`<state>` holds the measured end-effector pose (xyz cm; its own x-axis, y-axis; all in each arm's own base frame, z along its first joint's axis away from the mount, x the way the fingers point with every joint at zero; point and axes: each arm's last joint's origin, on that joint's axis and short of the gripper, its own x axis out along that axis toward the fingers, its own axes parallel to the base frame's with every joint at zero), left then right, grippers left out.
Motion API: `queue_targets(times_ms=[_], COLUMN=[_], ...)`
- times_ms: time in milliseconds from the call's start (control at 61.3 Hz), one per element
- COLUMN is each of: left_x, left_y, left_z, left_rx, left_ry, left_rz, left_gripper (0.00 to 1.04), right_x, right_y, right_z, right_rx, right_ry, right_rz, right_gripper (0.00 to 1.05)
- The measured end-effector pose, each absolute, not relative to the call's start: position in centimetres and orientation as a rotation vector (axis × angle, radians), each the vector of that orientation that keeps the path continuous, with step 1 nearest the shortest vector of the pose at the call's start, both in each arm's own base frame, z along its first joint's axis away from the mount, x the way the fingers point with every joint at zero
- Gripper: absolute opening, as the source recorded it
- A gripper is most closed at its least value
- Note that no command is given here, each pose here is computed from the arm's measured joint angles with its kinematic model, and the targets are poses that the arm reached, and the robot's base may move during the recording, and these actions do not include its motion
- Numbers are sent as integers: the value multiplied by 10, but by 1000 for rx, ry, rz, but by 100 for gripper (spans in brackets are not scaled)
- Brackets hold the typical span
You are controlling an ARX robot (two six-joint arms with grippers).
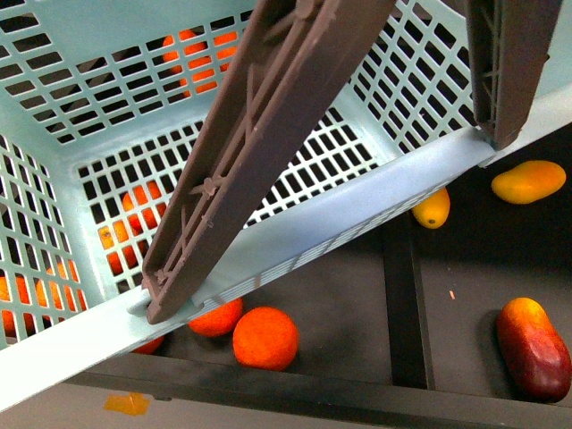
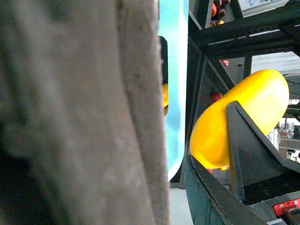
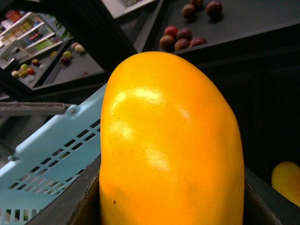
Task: Pick mango and avocado into basket
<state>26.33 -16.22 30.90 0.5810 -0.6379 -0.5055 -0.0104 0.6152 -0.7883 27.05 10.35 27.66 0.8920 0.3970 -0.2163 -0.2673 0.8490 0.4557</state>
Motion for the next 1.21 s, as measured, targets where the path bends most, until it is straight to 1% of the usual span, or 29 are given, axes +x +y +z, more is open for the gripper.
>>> queue_targets(times_ms=[277, 293, 342, 359, 408, 473, 554, 603, 652, 685, 734, 766, 799, 815, 880, 1011, 1206], left_x=[263, 263, 263, 263, 263, 263, 263, 264, 264, 264, 265, 265, 265, 265, 264, 264, 264], left_y=[-162, -162, -162, -162, -162, -162, -162, -163, -163, -163, -162, -162, -162, -162, -163, -163, -163], left_z=[309, 309, 309, 309, 309, 309, 309, 308, 307, 307, 307, 307, 307, 307, 307, 307, 307], left_rx=[-842, -842, -842, -842, -842, -841, -841, -838, -848, -847, -847, -842, -837, -837, -843, -845, -847], left_ry=[887, 888, 887, 888, 887, 887, 887, 893, 899, 897, 889, 883, 883, 885, 895, 894, 898], left_rz=[-422, -422, -422, -422, -422, -422, -422, -426, -422, -420, -406, -401, -404, -408, -420, -416, -422], left_gripper=[29, 29, 29, 29, 29, 29, 29, 29, 29, 29, 29, 29, 29, 29, 29, 29, 29], right_x=[282, 283, 285, 286, 288, 290, 291, 292, 292, 293, 293, 291, 285, 281, 268, 243, 214], right_y=[134, 136, 137, 138, 139, 139, 136, 129, 114, 106, 98, 95, 90, 86, 76, 56, 36], right_z=[264, 263, 261, 260, 260, 260, 262, 265, 269, 272, 276, 276, 271, 268, 258, 240, 215], right_rx=[433, 432, 433, 433, 433, 435, 441, 444, 438, 441, 446, 401, 313, 275, 163, 64, 20], right_ry=[386, 392, 401, 404, 407, 405, 396, 379, 361, 346, 320, 229, 107, 72, 16, -8, 13], right_rz=[414, 418, 420, 420, 418, 413, 402, 357, 233, 180, 140, 90, 42, 30, 17, 12, 3], right_gripper=[60, 64, 69, 73, 78, 88, 97, 96, 96, 96, 96, 91, 82, 79, 68, 48, 16])
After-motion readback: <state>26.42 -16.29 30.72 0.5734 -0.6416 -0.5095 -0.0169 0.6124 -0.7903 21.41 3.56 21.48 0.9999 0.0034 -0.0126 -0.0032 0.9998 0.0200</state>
